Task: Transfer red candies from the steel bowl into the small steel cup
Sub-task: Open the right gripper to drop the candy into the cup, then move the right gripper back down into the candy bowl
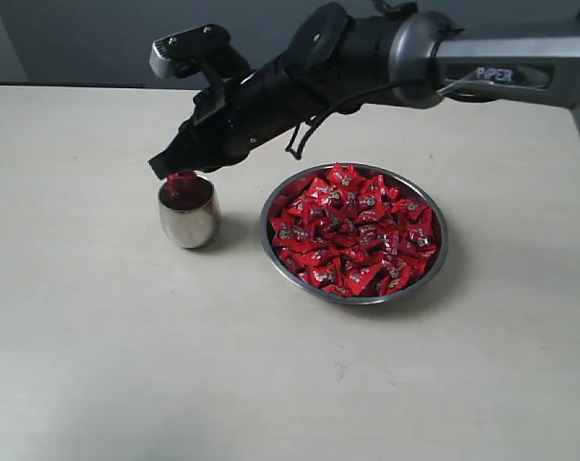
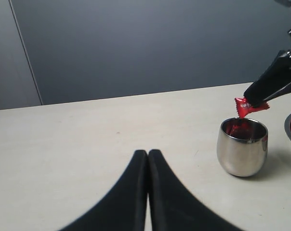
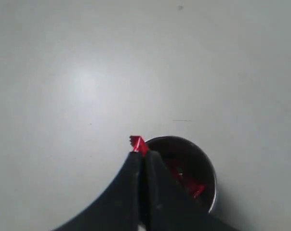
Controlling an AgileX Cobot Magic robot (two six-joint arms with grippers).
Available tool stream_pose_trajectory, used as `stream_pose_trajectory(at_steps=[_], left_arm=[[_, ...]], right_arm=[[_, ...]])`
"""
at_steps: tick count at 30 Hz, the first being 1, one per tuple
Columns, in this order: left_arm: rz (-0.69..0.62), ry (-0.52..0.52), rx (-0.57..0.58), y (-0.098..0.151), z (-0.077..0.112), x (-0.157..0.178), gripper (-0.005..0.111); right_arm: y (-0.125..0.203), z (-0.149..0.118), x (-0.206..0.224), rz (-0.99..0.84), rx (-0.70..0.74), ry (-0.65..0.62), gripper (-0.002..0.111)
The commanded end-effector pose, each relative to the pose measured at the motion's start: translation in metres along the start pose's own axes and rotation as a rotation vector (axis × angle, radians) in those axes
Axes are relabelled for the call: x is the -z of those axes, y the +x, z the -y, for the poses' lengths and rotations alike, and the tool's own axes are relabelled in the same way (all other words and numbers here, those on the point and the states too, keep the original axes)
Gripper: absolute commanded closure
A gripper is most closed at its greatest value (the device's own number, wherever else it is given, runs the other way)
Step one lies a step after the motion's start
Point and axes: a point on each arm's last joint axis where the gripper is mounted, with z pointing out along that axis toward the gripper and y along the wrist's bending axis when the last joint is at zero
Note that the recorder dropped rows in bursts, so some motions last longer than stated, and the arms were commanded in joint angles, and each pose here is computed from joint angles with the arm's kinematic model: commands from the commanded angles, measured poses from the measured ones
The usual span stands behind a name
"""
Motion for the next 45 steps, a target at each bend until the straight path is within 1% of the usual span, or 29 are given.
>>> stream_pose_trajectory(at_steps=[1,3,10,11,12,14,15,21,25,29,32,35,38,45], left_arm=[[0.006,0.003,0.0,0.001,0.0,0.0,0.106],[0.006,0.003,0.0,0.001,0.0,0.0,0.106],[0.006,0.003,0.0,0.001,0.0,0.0,0.106],[0.006,0.003,0.0,0.001,0.0,0.0,0.106],[0.006,0.003,0.0,0.001,0.0,0.0,0.106],[0.006,0.003,0.0,0.001,0.0,0.0,0.106],[0.006,0.003,0.0,0.001,0.0,0.0,0.106],[0.006,0.003,0.0,0.001,0.0,0.0,0.106],[0.006,0.003,0.0,0.001,0.0,0.0,0.106],[0.006,0.003,0.0,0.001,0.0,0.0,0.106],[0.006,0.003,0.0,0.001,0.0,0.0,0.106],[0.006,0.003,0.0,0.001,0.0,0.0,0.106],[0.006,0.003,0.0,0.001,0.0,0.0,0.106],[0.006,0.003,0.0,0.001,0.0,0.0,0.106]], right_arm=[[0.008,0.009,-0.022,-0.022,0.002,0.01,0.109],[0.014,0.012,-0.028,-0.041,0.02,0.024,0.109],[0.016,0.015,-0.03,-0.045,0.025,0.039,0.108],[0.016,0.016,-0.03,-0.046,0.026,0.039,0.105],[0.016,0.016,-0.03,-0.046,0.028,0.04,0.095],[0.017,0.016,-0.03,-0.055,0.043,0.046,0.082],[0.017,0.016,-0.03,-0.058,0.042,0.049,0.078],[0.0,0.011,-0.007,-0.039,0.049,0.084,0.078],[-0.012,0.009,0.027,-0.084,0.061,0.146,0.078],[-0.012,0.015,0.056,-0.146,0.073,0.202,0.078],[-0.001,0.029,0.075,-0.16,0.032,0.256,0.078],[0.017,0.045,0.093,-0.164,-0.026,0.302,0.078],[0.036,0.056,0.107,-0.178,-0.069,0.335,0.078],[0.078,0.078,0.121,-0.237,-0.162,0.383,0.078]])
